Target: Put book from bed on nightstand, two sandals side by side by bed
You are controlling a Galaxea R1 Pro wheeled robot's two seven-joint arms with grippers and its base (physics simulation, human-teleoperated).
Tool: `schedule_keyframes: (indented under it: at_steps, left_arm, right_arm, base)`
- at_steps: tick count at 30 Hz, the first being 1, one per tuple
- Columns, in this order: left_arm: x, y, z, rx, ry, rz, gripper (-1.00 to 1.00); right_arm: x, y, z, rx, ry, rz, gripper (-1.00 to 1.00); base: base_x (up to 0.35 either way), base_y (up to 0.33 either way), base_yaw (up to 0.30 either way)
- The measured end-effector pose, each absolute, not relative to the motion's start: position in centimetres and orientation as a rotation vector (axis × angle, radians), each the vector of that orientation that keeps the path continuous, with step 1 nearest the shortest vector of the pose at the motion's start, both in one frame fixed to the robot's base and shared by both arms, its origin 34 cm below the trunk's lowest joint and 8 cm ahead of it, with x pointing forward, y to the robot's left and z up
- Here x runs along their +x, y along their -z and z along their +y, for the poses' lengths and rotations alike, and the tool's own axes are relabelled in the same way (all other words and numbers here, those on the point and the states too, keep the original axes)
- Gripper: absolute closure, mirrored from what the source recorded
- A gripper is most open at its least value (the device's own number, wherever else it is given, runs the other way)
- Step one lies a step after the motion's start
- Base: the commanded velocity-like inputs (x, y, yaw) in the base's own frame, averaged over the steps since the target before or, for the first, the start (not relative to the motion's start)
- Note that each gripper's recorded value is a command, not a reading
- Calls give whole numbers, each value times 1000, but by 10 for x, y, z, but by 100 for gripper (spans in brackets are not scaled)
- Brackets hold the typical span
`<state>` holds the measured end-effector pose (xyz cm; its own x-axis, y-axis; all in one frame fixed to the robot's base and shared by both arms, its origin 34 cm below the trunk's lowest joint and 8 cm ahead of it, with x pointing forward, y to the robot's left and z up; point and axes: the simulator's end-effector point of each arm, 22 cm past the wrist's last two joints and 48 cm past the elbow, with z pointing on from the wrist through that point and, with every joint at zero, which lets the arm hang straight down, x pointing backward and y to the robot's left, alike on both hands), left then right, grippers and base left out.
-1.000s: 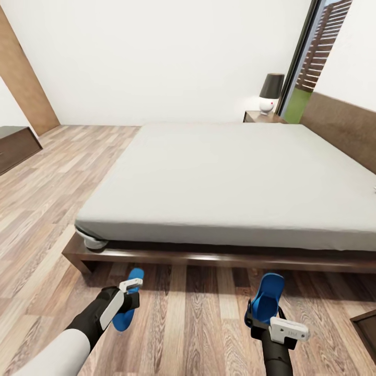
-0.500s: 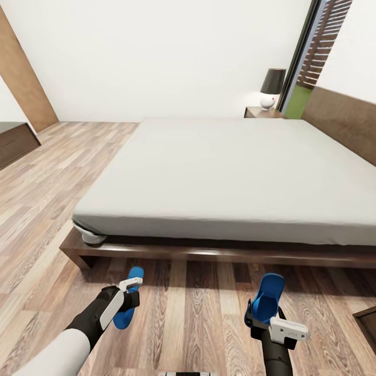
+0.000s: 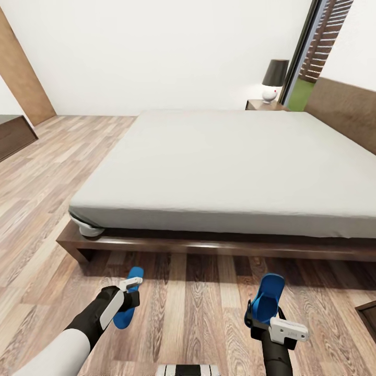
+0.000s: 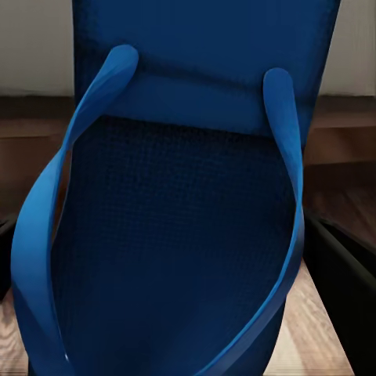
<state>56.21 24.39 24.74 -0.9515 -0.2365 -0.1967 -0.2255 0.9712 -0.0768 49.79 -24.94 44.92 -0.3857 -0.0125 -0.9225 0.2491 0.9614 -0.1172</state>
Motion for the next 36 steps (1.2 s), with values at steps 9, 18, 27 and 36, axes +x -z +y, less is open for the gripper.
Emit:
schedule_keyframes:
  at_steps: [9,18,27,36]
  left_arm:
    - [559,-238,266,-531,77,2897,100]
    - [555,-234,269,-576,79,2899,100]
    - [553,-233,269,-576,78,2903,100]
    - [545,-232,270,-556,81,2946,100]
  right_arm:
    - [495,-439,-249,168,284,1964,100]
    - [495,-438,-249,167,284,1967,100]
    - [495,-438,-250,168,285,1968,100]
    - [495,-437,-249,167,285,1969,100]
  base:
    - [0,0,0]
    - [62,0,0]
    - [174,0,0]
    - [4,0,0]
